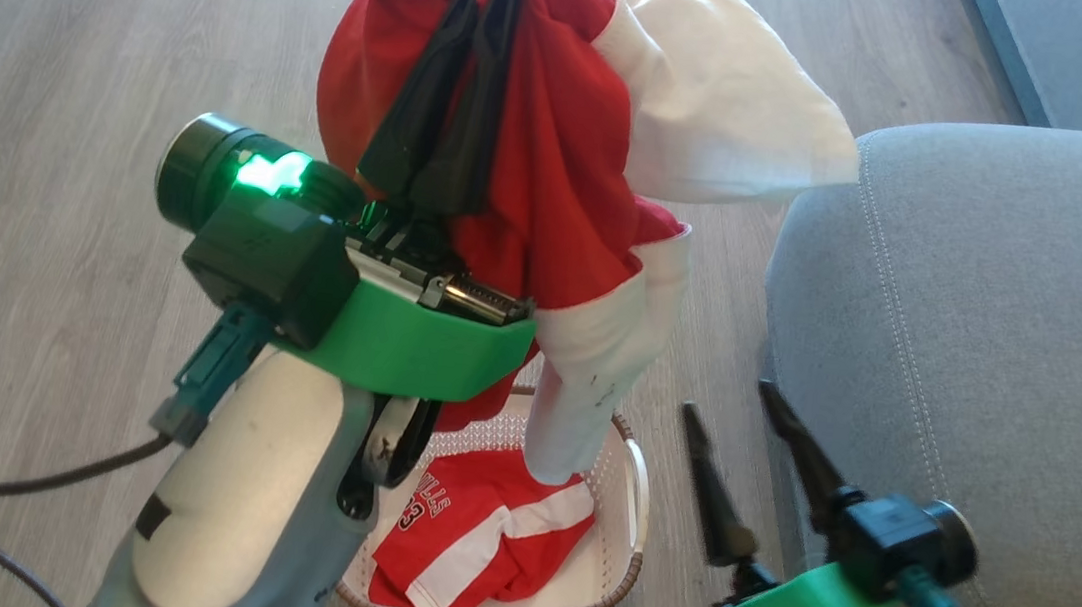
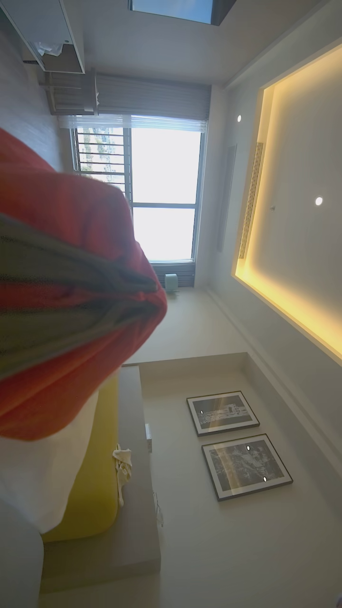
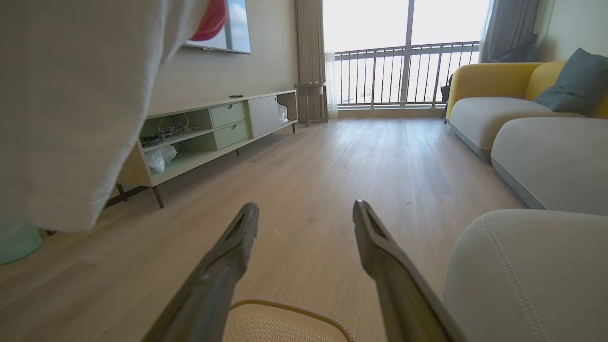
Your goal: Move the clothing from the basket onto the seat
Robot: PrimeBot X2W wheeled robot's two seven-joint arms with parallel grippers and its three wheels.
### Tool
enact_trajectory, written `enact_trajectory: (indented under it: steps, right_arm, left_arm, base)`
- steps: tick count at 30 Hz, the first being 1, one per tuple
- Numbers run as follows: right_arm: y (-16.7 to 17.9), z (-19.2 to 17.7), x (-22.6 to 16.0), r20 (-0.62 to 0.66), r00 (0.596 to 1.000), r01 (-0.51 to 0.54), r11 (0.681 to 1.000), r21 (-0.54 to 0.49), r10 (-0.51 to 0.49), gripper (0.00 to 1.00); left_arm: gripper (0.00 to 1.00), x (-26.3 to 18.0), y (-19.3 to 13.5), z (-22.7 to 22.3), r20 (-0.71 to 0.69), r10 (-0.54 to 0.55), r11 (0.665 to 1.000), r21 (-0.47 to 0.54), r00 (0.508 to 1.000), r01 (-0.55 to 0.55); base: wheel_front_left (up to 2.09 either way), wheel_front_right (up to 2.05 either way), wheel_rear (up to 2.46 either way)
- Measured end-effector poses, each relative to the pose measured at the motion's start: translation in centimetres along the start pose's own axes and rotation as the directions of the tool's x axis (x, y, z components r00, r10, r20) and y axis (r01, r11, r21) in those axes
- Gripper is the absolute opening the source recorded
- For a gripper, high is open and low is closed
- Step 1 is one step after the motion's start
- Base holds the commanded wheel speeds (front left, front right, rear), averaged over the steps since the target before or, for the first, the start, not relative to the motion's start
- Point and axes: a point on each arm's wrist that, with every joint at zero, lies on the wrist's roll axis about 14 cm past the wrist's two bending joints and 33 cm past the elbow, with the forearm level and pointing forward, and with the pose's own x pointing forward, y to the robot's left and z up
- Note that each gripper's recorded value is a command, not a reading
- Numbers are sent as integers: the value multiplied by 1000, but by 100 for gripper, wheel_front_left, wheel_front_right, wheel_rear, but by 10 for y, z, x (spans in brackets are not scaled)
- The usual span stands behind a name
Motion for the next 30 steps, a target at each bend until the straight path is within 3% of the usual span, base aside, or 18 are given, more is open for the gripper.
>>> enact_trajectory:
  steps: [7, 15, 24, 30]
  right_arm:
    - [47, 21, 0, 58, 982, -179, 983, -45, 182, 100]
    - [86, 45, -11, 120, 932, -336, 940, -60, 341, 100]
    - [91, 103, -4, 289, 885, -325, 928, -180, 366, 100]
    - [89, 102, -1, 287, 890, -305, 930, -202, 355, 100]
  left_arm:
    - [0, -1, 0, -10, -24, -1, 1000, -4, 1000, 1]
    - [0, -2, 2, -17, -42, -3, 1000, -4, 999, 3]
    - [0, -3, 4, -25, -64, -3, 1000, -3, 998, 3]
    - [0, -4, 3, -24, -66, -5, 1000, -1, 998, 5]
  base:
    - [0, 0, 0]
    - [0, 0, 0]
    - [0, 0, 0]
    - [0, 0, 0]
